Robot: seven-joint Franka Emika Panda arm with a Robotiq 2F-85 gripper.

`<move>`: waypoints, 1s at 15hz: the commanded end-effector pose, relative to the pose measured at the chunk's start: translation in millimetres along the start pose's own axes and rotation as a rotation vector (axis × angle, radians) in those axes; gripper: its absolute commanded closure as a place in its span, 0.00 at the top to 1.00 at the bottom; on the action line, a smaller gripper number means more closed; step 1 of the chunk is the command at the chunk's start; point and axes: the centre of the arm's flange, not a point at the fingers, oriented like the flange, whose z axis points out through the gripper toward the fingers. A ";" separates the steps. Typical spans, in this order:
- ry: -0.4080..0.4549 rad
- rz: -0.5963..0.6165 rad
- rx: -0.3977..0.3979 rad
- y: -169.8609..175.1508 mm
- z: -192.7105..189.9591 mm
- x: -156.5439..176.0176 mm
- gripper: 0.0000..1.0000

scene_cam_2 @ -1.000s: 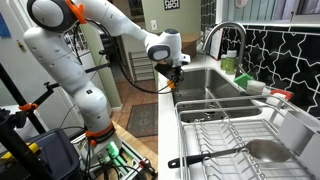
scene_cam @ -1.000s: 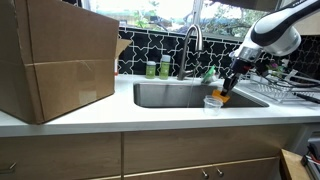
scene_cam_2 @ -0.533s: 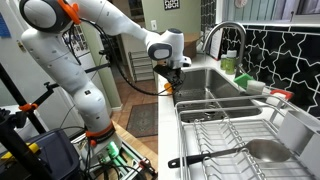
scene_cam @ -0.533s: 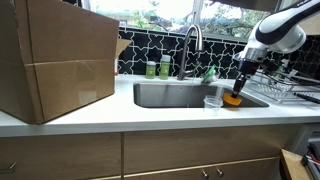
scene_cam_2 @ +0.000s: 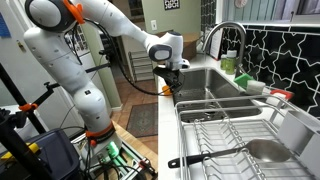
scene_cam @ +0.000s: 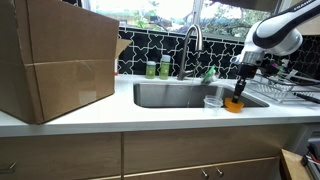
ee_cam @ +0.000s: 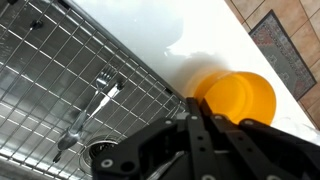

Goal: Pour the water, which is in the cup, into the bowl, then pour that water into the sink

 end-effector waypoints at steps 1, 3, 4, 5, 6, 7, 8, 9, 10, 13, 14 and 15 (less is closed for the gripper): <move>-0.048 -0.030 -0.026 0.6 5.2 -2.6 0.01; -0.055 -0.044 -0.032 0.0 7.2 0.1 0.01; -0.059 -0.043 -0.038 -0.8 8.3 2.1 0.01; -0.062 -0.047 -0.038 -1.7 9.2 3.2 0.01; -0.066 -0.051 -0.039 -2.9 10.3 4.8 0.01; -0.071 -0.057 -0.037 -3.8 11.4 5.4 0.01; -0.075 -0.058 -0.039 -4.5 12.7 6.1 0.01; -0.079 -0.059 -0.041 -5.1 13.6 6.3 0.01; -0.080 -0.064 -0.044 -6.5 12.5 5.5 0.29; -0.060 -0.080 -0.063 -13.9 3.4 3.4 0.45; -0.048 -0.088 -0.073 -17.5 -2.3 2.0 0.51; -0.035 -0.099 -0.080 -20.8 -7.7 1.0 0.58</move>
